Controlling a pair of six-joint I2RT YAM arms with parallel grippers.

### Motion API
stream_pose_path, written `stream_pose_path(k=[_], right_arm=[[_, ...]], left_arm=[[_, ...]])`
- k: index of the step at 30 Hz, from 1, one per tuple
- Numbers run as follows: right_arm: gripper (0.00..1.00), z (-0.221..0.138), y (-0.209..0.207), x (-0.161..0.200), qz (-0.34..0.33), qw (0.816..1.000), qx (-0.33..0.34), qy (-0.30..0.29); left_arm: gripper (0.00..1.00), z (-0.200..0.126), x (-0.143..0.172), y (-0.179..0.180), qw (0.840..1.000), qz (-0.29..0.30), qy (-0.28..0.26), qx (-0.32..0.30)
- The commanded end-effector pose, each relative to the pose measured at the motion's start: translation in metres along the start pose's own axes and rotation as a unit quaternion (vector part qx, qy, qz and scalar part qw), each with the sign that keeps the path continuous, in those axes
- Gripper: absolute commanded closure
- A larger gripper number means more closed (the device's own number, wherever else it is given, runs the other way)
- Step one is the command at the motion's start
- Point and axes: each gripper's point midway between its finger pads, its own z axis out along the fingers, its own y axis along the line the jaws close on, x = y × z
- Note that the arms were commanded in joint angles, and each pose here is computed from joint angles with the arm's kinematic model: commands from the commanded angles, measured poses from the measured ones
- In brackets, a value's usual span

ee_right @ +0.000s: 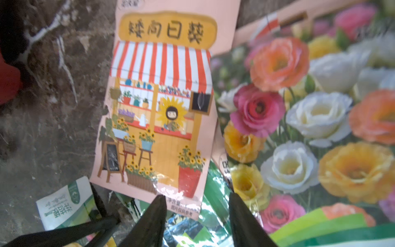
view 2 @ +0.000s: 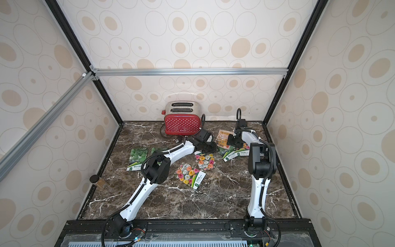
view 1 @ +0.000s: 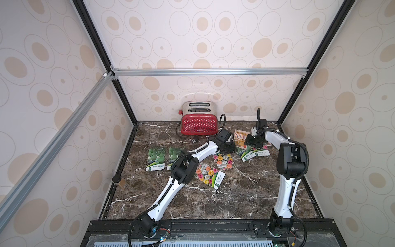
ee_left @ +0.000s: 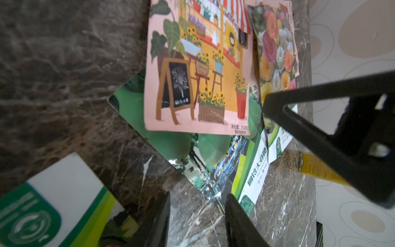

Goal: Arrange the seed packets in a row
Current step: Pick up the seed packet from the center of the board.

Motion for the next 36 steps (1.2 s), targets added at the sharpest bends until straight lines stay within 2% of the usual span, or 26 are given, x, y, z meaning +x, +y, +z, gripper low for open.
stream_pose_path(k=[1,11,22,27,36], right_arm=[[0.49,0.013,-0.009,0.014,-0.013,0.999,0.016,0.041],[0.49,0.022,-0.005,0.016,-0.017,0.998,0.001,0.054],[0.49,0.029,-0.01,0.009,-0.022,0.997,0.019,0.071],[0.49,0.027,-0.008,0.024,-0.009,0.996,0.008,0.089],[0.51,0.01,0.008,0.079,0.009,0.992,-0.05,0.116]], left_arm=[[0.56,0.036,0.072,0.084,0.987,-0.058,0.102,-0.109],[0.56,0.038,0.07,0.082,0.988,-0.061,0.097,-0.102],[0.57,0.043,0.071,0.081,0.988,-0.071,0.097,-0.093],[0.57,0.045,0.07,0.079,0.989,-0.073,0.095,-0.089],[0.58,0.051,0.073,0.083,0.988,-0.077,0.099,-0.088]])
